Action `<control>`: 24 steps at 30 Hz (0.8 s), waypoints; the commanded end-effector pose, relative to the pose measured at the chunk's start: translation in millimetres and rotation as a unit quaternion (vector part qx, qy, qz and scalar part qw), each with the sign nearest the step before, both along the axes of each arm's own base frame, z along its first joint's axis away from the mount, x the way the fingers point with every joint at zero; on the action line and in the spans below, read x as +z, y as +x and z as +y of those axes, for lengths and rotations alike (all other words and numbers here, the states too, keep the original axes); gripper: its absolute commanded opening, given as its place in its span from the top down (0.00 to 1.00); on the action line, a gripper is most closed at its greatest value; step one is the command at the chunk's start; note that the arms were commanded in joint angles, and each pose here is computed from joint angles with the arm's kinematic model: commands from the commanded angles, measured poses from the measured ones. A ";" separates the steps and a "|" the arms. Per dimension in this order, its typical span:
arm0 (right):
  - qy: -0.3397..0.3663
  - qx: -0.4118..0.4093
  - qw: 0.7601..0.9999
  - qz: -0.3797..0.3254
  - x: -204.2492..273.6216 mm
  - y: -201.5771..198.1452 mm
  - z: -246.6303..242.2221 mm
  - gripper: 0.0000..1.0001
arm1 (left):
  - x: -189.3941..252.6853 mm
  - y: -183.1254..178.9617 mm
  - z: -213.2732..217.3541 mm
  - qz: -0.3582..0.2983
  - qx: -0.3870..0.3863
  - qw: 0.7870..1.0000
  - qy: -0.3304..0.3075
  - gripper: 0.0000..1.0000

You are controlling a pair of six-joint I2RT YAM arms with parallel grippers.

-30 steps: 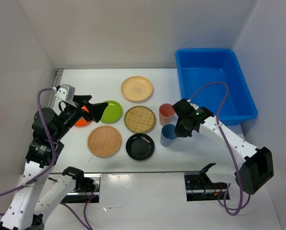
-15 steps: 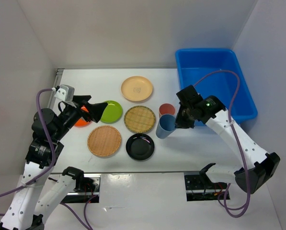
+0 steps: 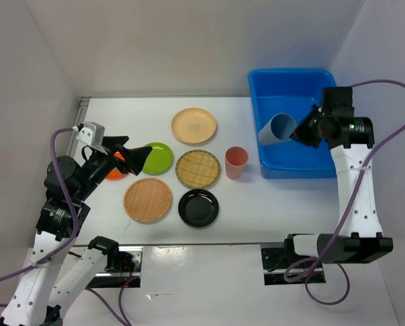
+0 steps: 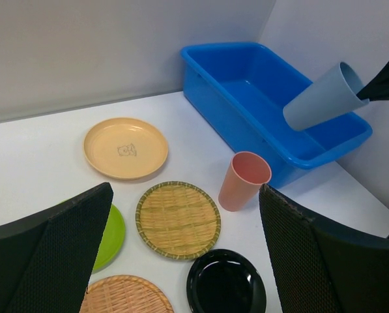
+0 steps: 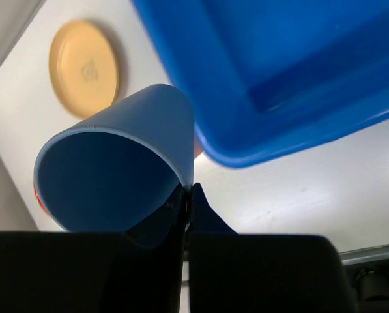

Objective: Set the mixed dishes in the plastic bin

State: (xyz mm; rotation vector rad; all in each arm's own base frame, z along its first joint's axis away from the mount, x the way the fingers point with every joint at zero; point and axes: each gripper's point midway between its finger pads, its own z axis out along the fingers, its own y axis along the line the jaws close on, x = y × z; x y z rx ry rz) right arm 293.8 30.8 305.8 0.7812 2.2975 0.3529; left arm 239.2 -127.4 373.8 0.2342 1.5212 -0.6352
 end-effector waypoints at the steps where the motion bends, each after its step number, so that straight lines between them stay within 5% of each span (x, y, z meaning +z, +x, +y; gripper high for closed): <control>1: -0.041 -0.034 0.998 -0.014 8.4 28.1 -33.5 1.00 | 17.2 -1.5 -0.4 -0.034 -0.003 0.999 0.000 0.01; 10: -0.114 -0.172 0.976 0.062 -44.3 41.2 -138.0 1.00 | 29.0 -6.9 2.4 -0.051 0.002 0.999 -0.009 0.01; 24: -0.114 -0.226 0.959 0.130 -119.5 45.2 -203.2 1.00 | 28.0 -9.5 4.7 -0.057 0.006 0.998 -0.012 0.01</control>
